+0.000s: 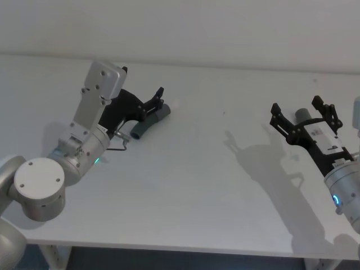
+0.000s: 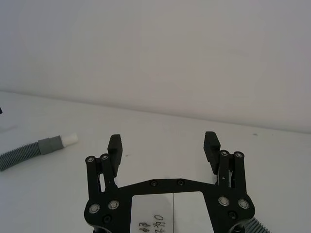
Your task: Use both hands to pick up one end of the pipe from the table, align the ends, and insert them.
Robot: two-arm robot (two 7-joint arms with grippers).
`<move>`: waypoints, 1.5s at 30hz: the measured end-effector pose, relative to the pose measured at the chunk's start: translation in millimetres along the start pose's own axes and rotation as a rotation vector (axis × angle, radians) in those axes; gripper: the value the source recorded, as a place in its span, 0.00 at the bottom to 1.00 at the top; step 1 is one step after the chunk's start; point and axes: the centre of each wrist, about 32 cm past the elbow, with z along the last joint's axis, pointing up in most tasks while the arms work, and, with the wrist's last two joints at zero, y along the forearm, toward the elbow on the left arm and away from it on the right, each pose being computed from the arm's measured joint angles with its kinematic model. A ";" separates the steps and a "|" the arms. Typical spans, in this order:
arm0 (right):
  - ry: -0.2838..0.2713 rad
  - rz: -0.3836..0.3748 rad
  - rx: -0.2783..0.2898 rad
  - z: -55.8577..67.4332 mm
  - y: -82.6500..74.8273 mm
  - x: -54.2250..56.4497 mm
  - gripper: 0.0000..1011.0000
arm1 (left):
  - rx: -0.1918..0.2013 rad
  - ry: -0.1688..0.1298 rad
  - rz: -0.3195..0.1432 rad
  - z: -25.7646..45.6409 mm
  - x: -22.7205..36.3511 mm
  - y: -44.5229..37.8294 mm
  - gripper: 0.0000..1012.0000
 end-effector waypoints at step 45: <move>0.000 0.000 0.000 0.0 0.0 0.0 0.99 | 0.350 0.007 -0.191 51.1 43.2 -25.1 0.99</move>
